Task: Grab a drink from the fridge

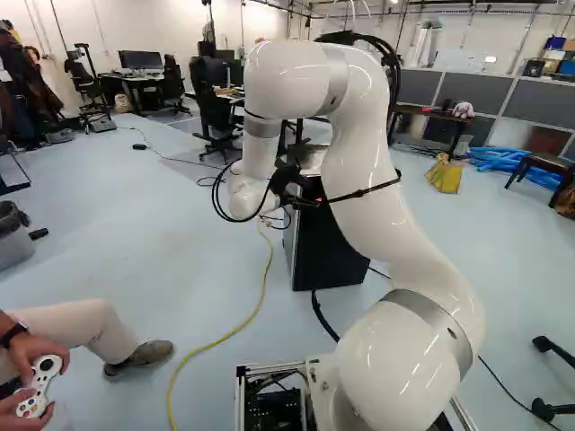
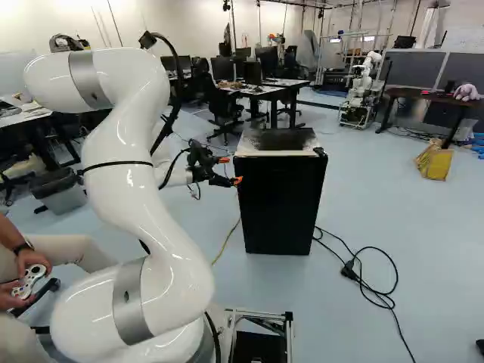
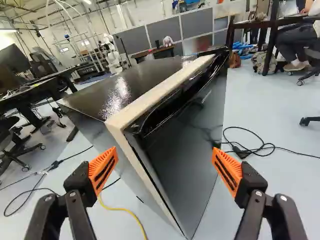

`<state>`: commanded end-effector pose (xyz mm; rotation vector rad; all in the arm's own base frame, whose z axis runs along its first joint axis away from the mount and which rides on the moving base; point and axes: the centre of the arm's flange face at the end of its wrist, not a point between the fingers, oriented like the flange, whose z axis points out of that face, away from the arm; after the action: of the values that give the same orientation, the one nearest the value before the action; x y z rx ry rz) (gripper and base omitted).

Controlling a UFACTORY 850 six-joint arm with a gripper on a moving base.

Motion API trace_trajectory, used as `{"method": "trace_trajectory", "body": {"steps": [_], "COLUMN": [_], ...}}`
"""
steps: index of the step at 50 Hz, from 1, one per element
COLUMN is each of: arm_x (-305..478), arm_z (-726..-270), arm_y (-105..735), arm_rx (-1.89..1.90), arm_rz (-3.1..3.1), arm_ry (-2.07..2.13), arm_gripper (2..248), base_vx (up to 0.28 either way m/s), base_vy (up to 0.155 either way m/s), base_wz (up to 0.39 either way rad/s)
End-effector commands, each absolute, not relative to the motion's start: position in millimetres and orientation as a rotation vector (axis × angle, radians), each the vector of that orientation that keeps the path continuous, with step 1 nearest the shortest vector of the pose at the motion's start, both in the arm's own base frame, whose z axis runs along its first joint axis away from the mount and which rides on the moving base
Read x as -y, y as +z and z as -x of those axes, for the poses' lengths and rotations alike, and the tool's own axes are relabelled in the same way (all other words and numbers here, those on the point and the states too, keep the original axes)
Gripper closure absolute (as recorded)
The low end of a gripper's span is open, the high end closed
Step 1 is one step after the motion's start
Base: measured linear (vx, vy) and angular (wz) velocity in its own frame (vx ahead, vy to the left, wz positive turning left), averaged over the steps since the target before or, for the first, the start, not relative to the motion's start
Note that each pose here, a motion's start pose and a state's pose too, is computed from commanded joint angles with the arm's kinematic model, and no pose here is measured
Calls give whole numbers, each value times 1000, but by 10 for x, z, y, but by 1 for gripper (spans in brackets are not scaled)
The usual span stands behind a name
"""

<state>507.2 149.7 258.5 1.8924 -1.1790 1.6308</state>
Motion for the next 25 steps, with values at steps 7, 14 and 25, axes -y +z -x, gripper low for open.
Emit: {"method": "trace_trajectory", "body": {"steps": [7, 14, 25], "arm_x": [-1469, -1460, -1460], "arm_z": [-5081, -5084, -5085], "arm_y": [2585, 2585, 2585], "arm_rx": [1183, 1185, 1185], "arm_rz": [-1887, -1886, -1886], "arm_ry": [1628, 1627, 1627], "arm_gripper": [3, 3, 3], "base_vx": [0, 0, 0], "base_vy": [0, 0, 0], "base_wz": [0, 0, 0]}}
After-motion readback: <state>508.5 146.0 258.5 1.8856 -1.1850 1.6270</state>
